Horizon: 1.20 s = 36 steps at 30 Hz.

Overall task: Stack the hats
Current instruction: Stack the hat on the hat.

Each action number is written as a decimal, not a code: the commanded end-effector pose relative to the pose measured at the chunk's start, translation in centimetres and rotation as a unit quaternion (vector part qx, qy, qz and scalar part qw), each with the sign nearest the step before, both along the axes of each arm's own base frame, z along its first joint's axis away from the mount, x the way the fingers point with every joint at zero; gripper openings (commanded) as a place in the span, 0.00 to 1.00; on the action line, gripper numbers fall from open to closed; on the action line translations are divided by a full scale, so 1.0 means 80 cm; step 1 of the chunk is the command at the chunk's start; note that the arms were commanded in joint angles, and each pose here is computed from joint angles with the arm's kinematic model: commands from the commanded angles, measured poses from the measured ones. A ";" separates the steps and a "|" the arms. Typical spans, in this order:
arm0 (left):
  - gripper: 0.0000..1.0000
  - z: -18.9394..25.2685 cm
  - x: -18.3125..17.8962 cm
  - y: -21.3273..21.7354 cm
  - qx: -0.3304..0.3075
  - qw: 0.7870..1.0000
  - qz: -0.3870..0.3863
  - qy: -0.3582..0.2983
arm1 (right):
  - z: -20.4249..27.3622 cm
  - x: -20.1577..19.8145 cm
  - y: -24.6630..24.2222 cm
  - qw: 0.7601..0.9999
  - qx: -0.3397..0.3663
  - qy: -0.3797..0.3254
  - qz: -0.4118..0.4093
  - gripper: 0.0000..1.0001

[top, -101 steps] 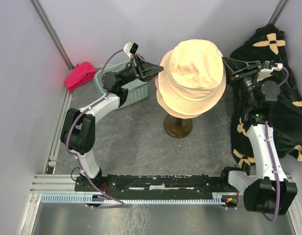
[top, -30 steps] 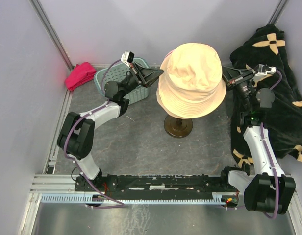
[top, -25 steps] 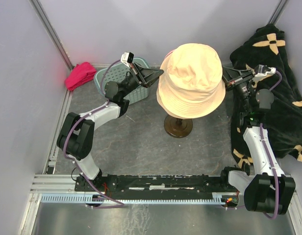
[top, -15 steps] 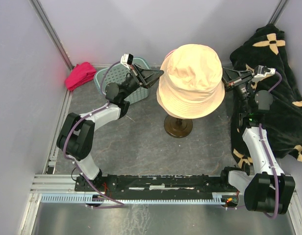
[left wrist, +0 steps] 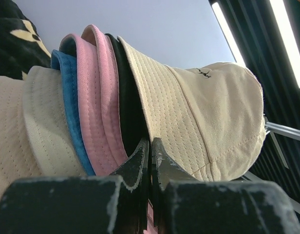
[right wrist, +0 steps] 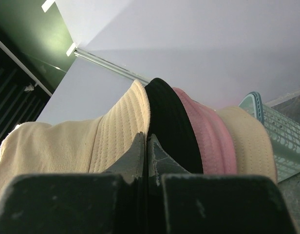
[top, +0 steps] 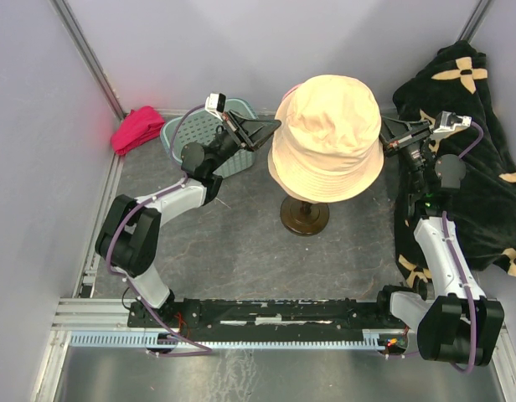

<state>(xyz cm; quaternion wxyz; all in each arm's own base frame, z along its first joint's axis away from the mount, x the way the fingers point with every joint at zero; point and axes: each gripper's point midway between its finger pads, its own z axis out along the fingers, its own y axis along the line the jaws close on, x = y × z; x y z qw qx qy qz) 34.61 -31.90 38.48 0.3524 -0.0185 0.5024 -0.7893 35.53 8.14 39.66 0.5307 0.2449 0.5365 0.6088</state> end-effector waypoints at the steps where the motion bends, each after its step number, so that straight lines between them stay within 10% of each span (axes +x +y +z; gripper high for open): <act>1: 0.03 -0.241 0.011 -0.021 0.206 0.958 -0.038 0.198 | -0.170 0.016 -0.003 0.978 -0.038 0.205 0.009 0.01; 36: 0.03 -0.332 -0.002 -0.004 0.280 0.917 -0.014 0.284 | -0.193 0.013 0.000 0.972 -0.057 0.226 0.019 0.01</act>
